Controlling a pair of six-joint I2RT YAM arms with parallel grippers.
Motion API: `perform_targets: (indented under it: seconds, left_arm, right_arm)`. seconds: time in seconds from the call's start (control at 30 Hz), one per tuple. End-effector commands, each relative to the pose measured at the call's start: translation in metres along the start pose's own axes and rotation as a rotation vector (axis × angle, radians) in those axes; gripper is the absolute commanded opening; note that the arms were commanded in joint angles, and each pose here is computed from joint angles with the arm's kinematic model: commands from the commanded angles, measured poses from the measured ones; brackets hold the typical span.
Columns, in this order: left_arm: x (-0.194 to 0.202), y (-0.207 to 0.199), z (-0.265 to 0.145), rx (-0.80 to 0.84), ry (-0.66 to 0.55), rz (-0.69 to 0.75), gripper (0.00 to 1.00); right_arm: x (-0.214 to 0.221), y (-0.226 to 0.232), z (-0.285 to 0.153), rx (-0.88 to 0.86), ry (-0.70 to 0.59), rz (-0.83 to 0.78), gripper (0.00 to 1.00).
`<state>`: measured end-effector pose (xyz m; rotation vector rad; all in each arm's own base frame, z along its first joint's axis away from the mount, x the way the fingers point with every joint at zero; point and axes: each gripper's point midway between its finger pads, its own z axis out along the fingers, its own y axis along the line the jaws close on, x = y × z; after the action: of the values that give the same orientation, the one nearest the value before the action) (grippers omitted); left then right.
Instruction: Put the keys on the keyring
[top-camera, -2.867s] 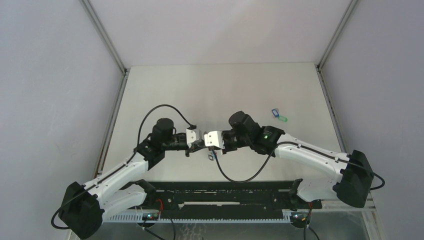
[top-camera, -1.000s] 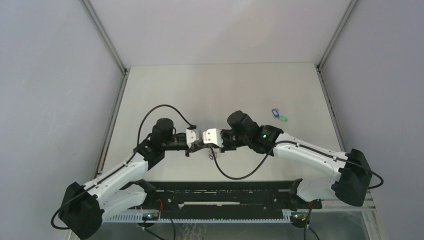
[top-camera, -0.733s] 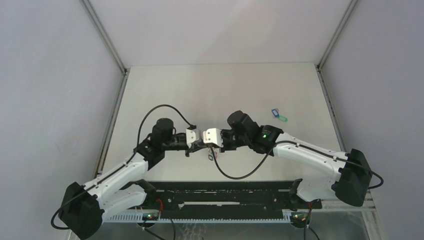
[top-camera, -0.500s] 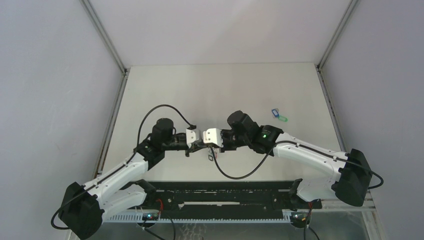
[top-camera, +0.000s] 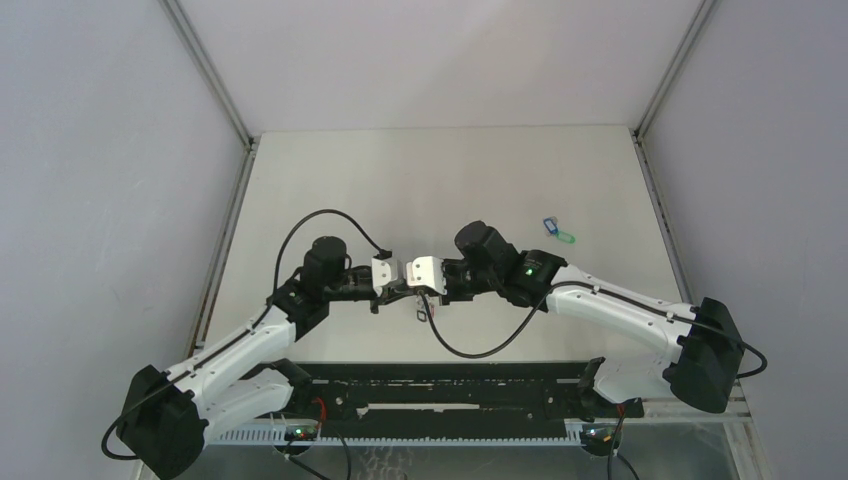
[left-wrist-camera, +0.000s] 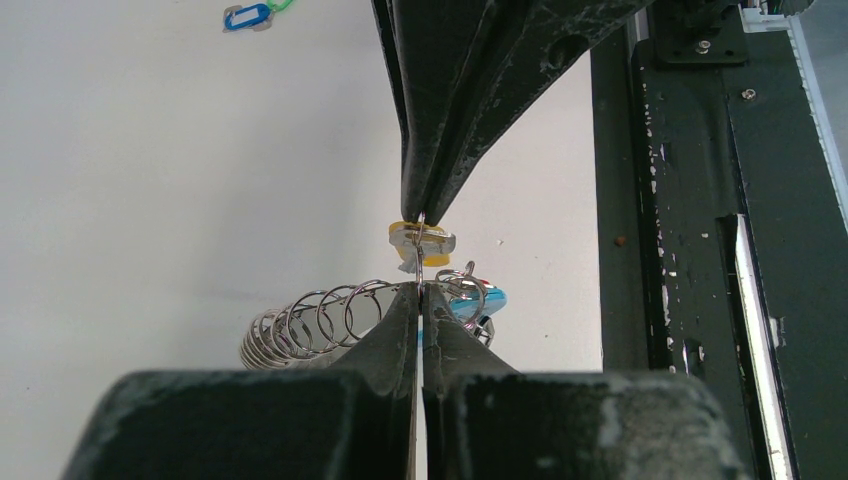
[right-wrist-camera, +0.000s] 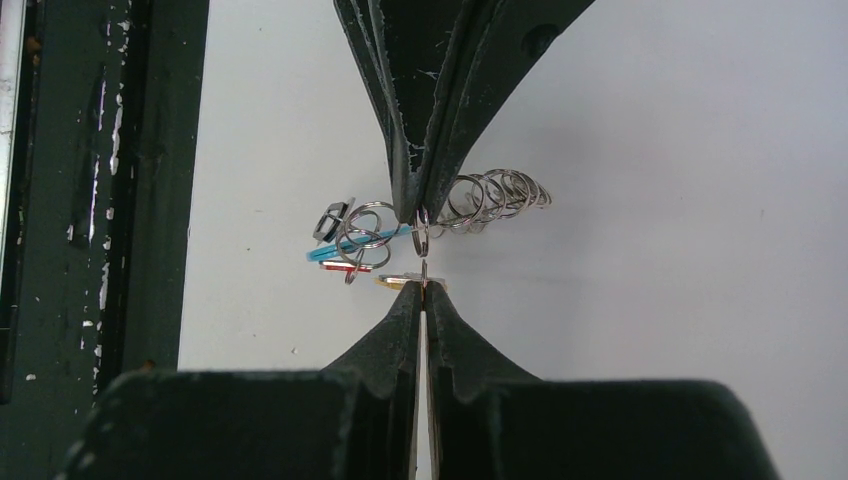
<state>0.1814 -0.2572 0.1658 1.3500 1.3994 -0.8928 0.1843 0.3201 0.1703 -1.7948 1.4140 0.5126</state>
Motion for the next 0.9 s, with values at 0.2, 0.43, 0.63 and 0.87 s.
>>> perform_targets:
  seconds: [0.2,0.43,0.63,0.87]
  left_arm:
    - [-0.0367,0.0072,-0.0011,0.0,-0.079,0.094,0.0]
    - [-0.0368,0.0067,-0.0011,0.003,-0.079,0.093,0.0]
    - [-0.0375,0.0049,-0.0009,0.013,-0.084,0.096,0.0]
    - [-0.038,0.0046,-0.0017,0.011,-0.086,0.101,0.0]
  right_arm:
    - [-0.0317,-0.0141,-0.0099,0.028,-0.097,-0.005,0.0]
    - [-0.0319,-0.0152,-0.0103,0.027,-0.104,0.002,0.0]
    - [-0.0331,-0.0148,-0.0086,0.021,-0.112,0.006,0.0]
    - [-0.0325,-0.0184,-0.01,0.041,-0.105,0.022,0.0]
